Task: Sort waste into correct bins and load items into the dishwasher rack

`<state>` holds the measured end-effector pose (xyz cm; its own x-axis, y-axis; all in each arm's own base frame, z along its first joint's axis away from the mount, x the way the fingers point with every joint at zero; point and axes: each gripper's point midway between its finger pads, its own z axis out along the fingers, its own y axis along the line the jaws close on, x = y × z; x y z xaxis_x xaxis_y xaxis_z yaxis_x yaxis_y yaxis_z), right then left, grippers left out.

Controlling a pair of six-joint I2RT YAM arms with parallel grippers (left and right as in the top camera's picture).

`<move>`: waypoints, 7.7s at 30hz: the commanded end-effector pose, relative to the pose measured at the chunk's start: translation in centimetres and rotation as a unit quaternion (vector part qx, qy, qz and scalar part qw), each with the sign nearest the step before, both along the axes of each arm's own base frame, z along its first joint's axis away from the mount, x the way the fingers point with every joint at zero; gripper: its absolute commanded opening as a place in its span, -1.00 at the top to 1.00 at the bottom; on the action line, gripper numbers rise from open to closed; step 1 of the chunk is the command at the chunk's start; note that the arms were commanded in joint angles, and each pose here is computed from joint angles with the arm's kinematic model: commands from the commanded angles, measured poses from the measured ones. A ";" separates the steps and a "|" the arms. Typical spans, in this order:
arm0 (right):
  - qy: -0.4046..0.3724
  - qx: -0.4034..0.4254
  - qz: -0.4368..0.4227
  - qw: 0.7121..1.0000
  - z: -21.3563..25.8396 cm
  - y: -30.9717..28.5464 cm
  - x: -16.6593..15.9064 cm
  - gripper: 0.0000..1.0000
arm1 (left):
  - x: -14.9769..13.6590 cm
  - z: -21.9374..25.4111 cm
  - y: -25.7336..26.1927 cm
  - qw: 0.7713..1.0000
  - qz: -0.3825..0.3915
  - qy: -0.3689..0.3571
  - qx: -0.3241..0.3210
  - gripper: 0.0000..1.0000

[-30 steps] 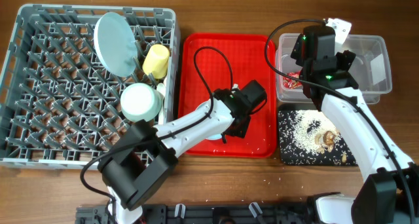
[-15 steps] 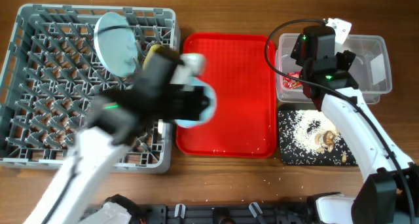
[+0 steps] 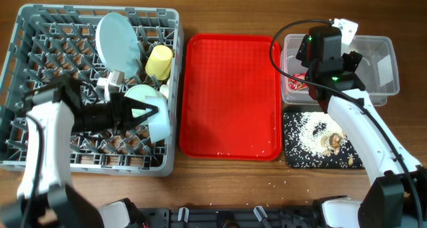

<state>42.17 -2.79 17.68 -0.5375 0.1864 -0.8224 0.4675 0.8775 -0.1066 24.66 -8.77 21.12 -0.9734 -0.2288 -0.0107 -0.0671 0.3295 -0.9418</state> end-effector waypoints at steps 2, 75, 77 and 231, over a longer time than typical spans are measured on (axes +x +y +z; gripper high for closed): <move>-0.006 -0.001 0.006 1.000 0.6 0.1 0.0 -1.00 | 1.0 -2.0 -0.1 0.996 -0.007 0.037 -0.075 0.92; -0.006 -0.001 0.006 1.000 0.6 0.1 0.0 -1.00 | 5.5 2.7 2.4 0.907 0.231 -0.082 0.343 0.67; -0.006 -0.001 0.006 1.000 0.6 0.1 0.0 -1.00 | 7.2 1.7 0.8 0.909 0.211 -0.091 0.347 0.46; -0.545 0.034 0.213 0.810 18.9 2.9 -22.3 -1.00 | 15.9 -4.1 -1.6 0.835 0.191 -0.172 0.487 -1.00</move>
